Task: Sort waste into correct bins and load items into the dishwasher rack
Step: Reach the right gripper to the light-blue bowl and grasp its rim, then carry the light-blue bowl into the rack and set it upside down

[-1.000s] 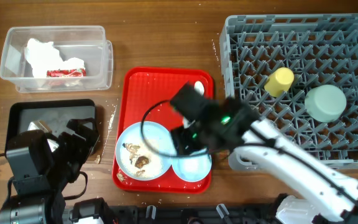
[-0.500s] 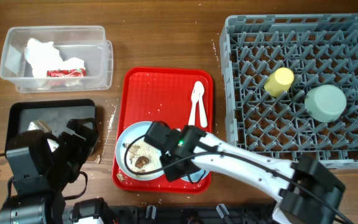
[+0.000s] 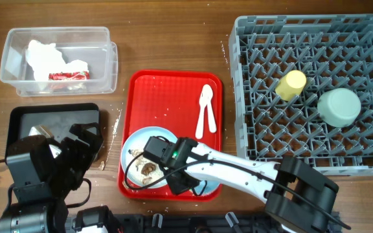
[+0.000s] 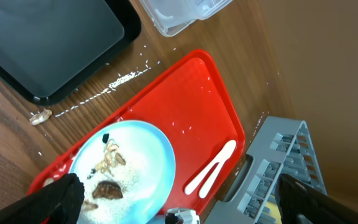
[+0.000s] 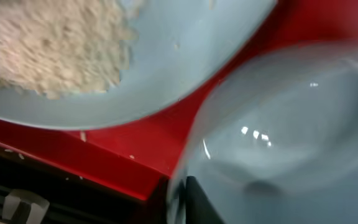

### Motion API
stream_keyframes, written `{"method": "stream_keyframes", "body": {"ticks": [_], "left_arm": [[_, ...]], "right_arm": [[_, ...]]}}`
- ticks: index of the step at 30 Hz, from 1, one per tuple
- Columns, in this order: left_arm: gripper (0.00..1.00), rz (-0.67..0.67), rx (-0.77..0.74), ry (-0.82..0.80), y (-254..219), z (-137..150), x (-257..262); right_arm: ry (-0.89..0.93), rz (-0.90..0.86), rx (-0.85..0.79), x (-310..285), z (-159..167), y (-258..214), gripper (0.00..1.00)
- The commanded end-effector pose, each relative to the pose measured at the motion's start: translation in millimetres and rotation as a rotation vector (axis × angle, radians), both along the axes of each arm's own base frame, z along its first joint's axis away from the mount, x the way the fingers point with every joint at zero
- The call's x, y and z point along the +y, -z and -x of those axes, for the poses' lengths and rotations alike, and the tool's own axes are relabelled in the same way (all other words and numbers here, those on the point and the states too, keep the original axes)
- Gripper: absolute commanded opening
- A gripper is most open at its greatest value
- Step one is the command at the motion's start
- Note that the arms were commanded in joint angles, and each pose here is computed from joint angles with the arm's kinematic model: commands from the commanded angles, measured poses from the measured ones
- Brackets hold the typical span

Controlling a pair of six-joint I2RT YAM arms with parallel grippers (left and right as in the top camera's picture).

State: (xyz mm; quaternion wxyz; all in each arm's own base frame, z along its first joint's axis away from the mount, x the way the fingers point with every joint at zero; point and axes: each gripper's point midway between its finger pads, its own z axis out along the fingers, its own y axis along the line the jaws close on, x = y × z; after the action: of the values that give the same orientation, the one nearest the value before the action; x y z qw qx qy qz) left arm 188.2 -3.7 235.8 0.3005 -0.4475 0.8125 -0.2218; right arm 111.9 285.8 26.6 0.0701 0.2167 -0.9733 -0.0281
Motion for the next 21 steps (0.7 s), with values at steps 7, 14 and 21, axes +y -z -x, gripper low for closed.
{"method": "stream_keyframes", "body": {"ticks": [7,14,21], "left_arm": [[1.0,0.001,-0.006,0.011,-0.8,-0.2,-1.4],[1.0,0.001,-0.006,0.011,-0.8,-0.2,-1.4],[1.0,0.001,-0.006,0.011,-0.8,-0.2,-1.4]], "right_arm": [[0.008,0.04,0.002,-5.2,-11.6,-17.9,0.04],[0.038,-0.035,-0.031,-18.9,-50.0,-70.7,0.04],[0.206,-0.284,-0.19,-70.0,-105.6,-152.4,0.04]]}}
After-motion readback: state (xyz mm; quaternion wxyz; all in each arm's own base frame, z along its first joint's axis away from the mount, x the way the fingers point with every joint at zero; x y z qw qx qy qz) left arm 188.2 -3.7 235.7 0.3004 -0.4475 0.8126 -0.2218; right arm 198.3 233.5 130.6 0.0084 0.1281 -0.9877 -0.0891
